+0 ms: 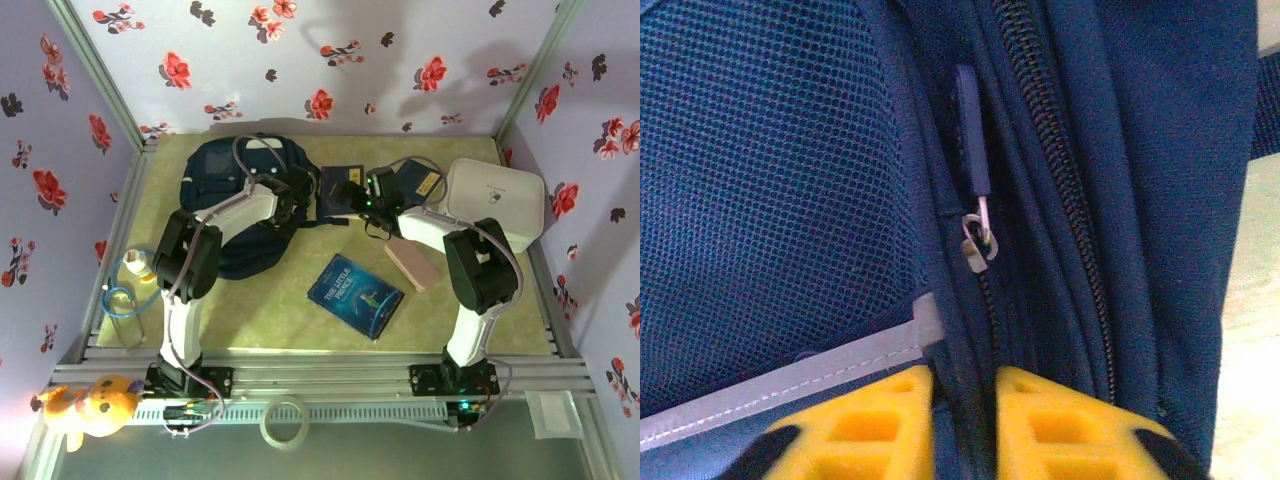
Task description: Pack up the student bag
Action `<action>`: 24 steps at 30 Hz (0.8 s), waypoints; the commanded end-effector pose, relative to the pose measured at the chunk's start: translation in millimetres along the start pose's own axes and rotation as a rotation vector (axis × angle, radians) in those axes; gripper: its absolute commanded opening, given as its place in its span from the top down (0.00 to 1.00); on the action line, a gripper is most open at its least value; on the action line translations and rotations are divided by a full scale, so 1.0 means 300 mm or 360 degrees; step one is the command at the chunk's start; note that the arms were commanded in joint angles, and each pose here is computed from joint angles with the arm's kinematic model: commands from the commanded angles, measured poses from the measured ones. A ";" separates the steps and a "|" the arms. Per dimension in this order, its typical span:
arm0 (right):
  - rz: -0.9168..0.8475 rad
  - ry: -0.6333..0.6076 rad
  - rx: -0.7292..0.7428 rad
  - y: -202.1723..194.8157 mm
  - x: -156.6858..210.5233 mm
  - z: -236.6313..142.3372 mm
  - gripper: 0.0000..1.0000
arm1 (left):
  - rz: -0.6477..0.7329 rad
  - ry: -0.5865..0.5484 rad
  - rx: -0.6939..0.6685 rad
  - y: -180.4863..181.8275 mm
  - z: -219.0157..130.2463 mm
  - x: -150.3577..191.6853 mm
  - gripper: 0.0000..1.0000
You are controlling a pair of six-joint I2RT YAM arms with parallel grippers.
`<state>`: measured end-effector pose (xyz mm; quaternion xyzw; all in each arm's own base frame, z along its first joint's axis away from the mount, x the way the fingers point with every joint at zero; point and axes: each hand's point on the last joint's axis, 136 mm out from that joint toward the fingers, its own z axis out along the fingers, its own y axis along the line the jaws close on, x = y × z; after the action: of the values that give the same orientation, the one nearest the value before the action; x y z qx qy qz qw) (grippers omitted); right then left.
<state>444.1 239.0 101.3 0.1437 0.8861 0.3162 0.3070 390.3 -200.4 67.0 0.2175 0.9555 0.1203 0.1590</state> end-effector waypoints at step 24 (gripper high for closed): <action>-0.0751 0.0097 -0.0752 0.458 0.119 -0.036 0.47 | -0.0248 -0.0803 0.0150 0.377 -0.649 -0.104 1.00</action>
<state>419.6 333.5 172.6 -0.1058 0.8314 0.4031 0.3675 382.4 -142.1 230.0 0.1775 0.9335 0.0304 0.3102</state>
